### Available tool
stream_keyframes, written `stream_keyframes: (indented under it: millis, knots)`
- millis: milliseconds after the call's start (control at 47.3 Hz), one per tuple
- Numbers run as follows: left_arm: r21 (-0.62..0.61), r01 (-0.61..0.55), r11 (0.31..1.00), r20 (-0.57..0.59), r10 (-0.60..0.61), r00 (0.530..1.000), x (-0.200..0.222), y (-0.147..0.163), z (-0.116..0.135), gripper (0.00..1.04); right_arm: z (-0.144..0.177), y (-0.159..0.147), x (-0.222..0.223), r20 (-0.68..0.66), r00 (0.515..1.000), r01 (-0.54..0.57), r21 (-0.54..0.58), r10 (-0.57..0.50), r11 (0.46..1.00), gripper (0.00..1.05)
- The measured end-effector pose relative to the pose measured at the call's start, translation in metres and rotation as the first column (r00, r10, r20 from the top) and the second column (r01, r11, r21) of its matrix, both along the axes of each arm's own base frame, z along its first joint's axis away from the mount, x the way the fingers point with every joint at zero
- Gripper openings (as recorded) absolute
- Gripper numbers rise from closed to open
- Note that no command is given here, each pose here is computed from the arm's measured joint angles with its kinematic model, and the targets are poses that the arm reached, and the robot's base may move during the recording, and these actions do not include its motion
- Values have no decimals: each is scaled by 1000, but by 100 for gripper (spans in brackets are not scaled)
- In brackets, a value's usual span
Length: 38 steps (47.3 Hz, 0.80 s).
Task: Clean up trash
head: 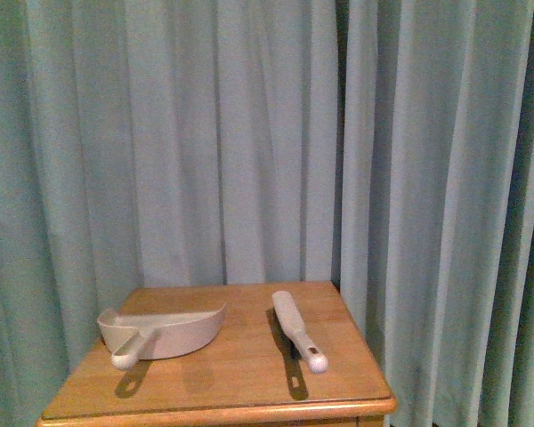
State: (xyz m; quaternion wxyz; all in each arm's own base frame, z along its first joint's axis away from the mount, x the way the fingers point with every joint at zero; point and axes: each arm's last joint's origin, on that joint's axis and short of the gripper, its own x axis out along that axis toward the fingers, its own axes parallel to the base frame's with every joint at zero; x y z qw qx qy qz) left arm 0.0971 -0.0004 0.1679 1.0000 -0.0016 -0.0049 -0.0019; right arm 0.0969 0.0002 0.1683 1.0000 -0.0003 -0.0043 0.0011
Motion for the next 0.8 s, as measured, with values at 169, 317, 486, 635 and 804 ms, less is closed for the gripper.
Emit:
stream_keyframes:
  millis: [169, 317, 486, 635, 804]
  knots:
    - [0, 0, 1000, 0, 0, 1000, 0, 0, 0, 97, 0, 0, 0, 0, 1000, 0, 0, 0, 1000, 97]
    - [-114, 111, 987, -207, -133, 969, 3, 3, 4, 97, 0, 0, 0, 0, 1000, -1, 0, 1, 1000, 97]
    - [-73, 178, 981, -123, -186, 975, 32, 8, 92, 97, 0, 0, 0, 0, 1000, 0, 0, 0, 1000, 97]
    - [-58, 217, 974, -114, -222, 968, 89, 8, 144, 97, 0, 0, 0, 0, 1000, 0, 0, 0, 1000, 97]
    - [-90, 278, 956, -263, -292, 920, 183, -20, 147, 97, 0, 0, 0, 0, 1000, 0, 0, 0, 1000, 97]
